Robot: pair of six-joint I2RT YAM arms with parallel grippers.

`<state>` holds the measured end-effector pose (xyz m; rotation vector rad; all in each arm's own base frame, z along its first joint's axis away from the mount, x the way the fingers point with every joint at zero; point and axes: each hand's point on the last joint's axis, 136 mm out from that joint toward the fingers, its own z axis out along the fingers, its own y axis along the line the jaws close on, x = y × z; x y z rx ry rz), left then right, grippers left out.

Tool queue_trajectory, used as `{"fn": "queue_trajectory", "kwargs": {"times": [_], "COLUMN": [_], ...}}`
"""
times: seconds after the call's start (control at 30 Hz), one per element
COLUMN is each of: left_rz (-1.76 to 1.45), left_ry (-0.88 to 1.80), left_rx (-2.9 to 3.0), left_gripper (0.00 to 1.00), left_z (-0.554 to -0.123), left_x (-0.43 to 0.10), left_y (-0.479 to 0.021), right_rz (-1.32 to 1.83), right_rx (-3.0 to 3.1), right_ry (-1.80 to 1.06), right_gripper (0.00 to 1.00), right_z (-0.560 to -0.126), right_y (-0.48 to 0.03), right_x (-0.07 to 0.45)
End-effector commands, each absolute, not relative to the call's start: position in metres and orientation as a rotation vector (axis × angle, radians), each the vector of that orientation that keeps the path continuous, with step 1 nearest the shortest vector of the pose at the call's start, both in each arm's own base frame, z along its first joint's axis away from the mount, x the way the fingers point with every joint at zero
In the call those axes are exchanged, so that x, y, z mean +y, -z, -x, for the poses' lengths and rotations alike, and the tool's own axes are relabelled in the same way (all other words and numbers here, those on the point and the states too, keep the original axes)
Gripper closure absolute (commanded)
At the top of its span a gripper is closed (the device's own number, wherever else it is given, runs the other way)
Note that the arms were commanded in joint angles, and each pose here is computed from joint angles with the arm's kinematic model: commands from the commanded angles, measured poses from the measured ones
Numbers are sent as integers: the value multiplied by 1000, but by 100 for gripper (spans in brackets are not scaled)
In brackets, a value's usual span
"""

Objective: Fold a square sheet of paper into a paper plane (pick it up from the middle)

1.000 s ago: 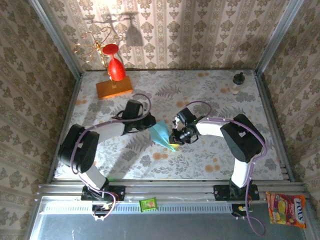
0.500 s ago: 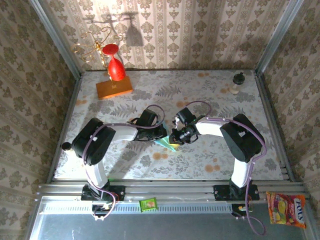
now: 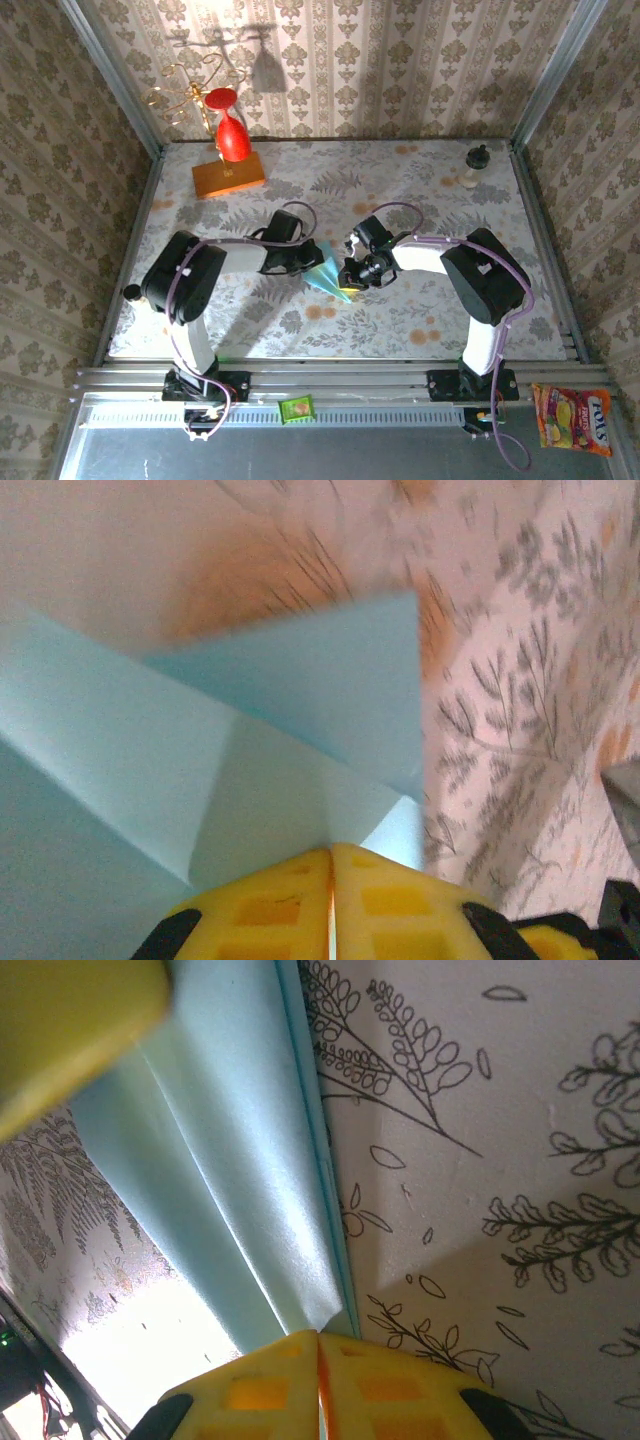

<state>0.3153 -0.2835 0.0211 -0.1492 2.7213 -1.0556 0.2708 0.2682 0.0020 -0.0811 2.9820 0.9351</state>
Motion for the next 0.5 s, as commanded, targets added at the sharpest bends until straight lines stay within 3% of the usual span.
{"fn": "queue_trajectory", "kwargs": {"times": [0.0, 0.27, 0.47], "left_rz": [230, 367, 312], "left_ry": [950, 924, 944], "left_rx": [2680, 2582, 2544], "left_gripper": [89, 89, 89], "left_z": [-348, -395, -393], "left_x": [-252, -205, -214], "left_y": [-11, -17, -47], "right_rz": [-56, -65, -69], "right_rx": [3303, 3291, 3263], "right_ry": [-307, -329, -426], "right_gripper": [88, 88, 87], "right_z": [-212, -215, -224], "right_y": [80, 80, 70], "right_x": [180, 184, 197]}}
